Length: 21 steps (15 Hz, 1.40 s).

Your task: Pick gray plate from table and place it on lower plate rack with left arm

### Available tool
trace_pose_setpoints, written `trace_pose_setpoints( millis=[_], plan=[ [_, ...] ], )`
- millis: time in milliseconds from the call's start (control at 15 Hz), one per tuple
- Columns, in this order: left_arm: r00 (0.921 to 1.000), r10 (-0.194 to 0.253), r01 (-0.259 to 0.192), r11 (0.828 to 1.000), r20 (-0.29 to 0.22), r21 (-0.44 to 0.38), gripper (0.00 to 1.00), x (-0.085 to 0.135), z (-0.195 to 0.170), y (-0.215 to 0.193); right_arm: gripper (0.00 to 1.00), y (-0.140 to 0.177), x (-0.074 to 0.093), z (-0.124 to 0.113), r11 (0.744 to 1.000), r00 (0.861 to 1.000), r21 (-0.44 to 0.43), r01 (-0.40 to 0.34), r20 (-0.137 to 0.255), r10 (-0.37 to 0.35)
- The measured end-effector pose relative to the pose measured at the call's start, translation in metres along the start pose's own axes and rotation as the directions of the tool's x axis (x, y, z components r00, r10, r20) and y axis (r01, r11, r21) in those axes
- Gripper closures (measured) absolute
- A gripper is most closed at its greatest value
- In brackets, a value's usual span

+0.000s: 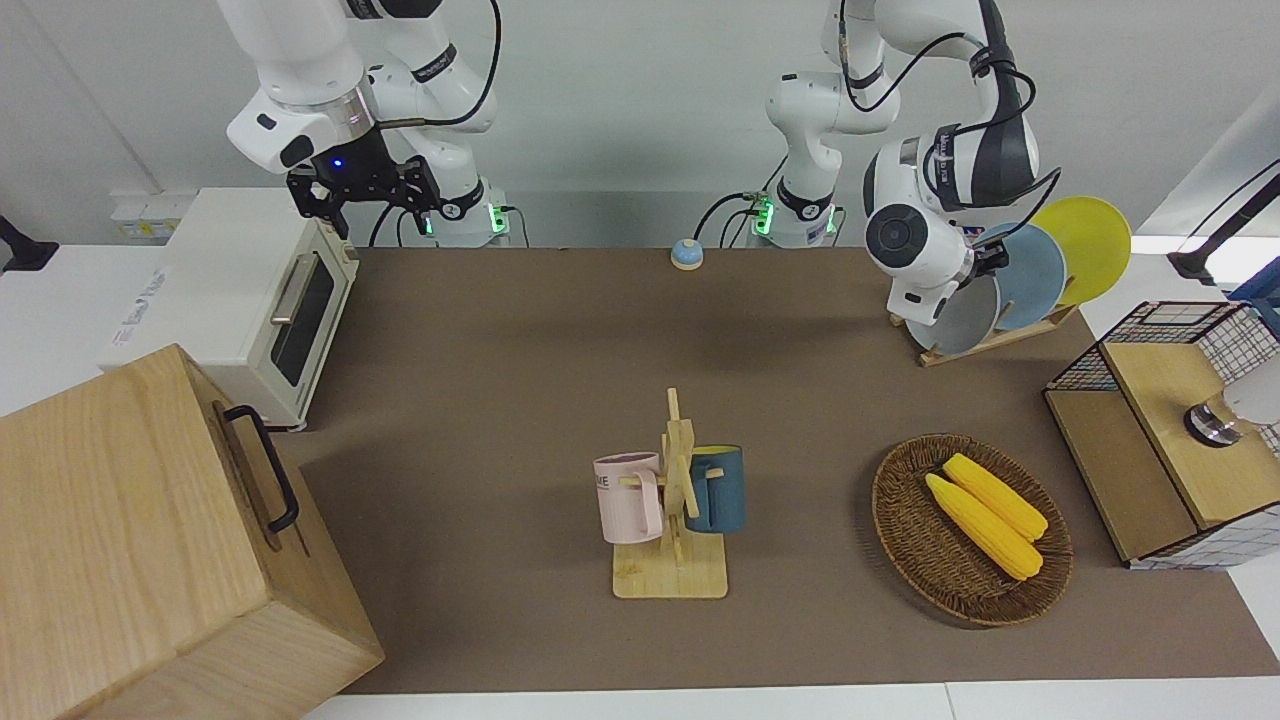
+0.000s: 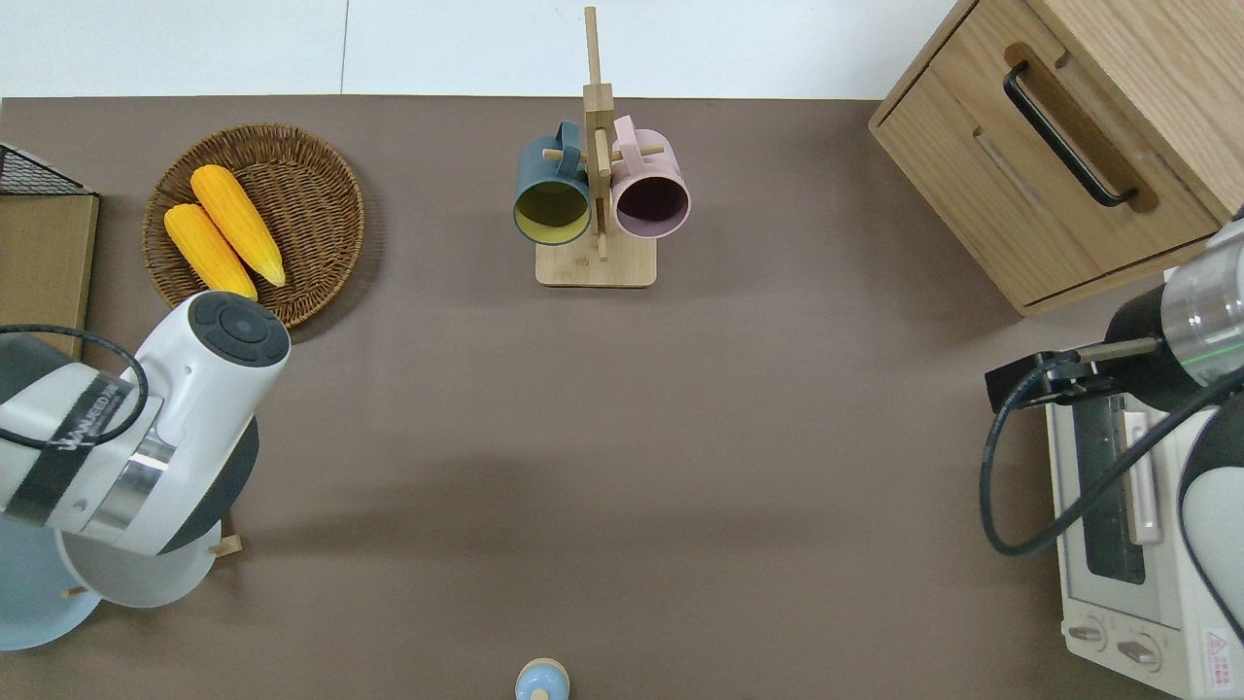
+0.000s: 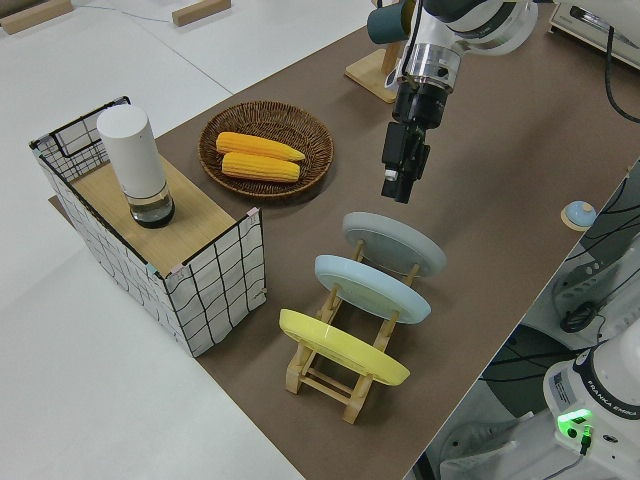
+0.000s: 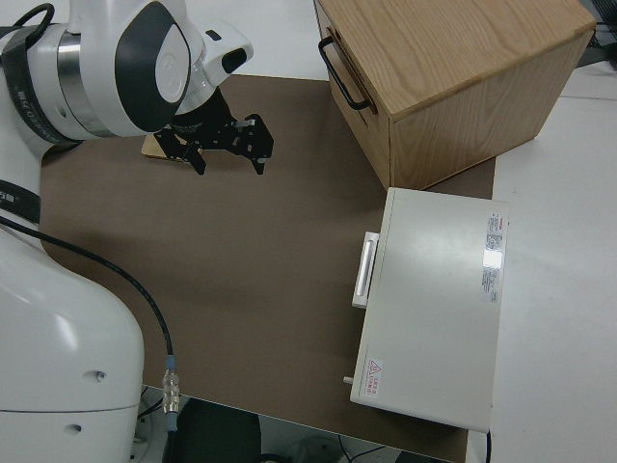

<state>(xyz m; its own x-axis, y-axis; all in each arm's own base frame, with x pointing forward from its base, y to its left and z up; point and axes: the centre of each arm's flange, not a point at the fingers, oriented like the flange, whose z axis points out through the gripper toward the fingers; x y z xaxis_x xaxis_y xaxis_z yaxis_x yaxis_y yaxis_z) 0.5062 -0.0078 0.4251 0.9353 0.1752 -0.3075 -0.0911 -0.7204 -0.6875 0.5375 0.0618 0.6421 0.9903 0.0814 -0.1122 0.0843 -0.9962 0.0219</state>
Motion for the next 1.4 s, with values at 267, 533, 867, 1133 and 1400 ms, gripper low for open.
trace_pose_setpoints(
  millis=[267,533,867,1133,1400],
  plan=[
    [0.9994,0.029,-0.033,0.977,-0.020,-0.210,0.34,-0.003,-0.029,-0.029,0.01,0.000,0.000,0.000,1.000,1.000,0.000,0.000,0.000,0.000],
    [0.9990,0.018,-0.034,0.896,-0.041,-0.442,0.34,-0.005,-0.044,-0.070,0.01,0.000,0.000,0.000,1.000,1.000,0.000,0.000,0.000,0.000],
    [0.9937,-0.037,-0.039,0.771,-0.106,-0.636,0.30,-0.010,-0.085,-0.100,0.01,0.000,0.000,0.000,1.000,1.000,0.000,0.000,0.000,0.000],
    [0.9892,-0.053,-0.059,0.714,-0.137,-0.698,0.00,-0.014,-0.107,-0.105,0.01,0.000,0.000,0.000,1.000,1.000,0.000,0.000,0.000,0.000],
    [0.9713,-0.060,-0.128,0.683,-0.230,-0.719,0.00,-0.022,-0.141,-0.116,0.01,0.000,0.000,0.000,1.000,1.000,0.000,0.000,0.000,0.000]
  ],
)
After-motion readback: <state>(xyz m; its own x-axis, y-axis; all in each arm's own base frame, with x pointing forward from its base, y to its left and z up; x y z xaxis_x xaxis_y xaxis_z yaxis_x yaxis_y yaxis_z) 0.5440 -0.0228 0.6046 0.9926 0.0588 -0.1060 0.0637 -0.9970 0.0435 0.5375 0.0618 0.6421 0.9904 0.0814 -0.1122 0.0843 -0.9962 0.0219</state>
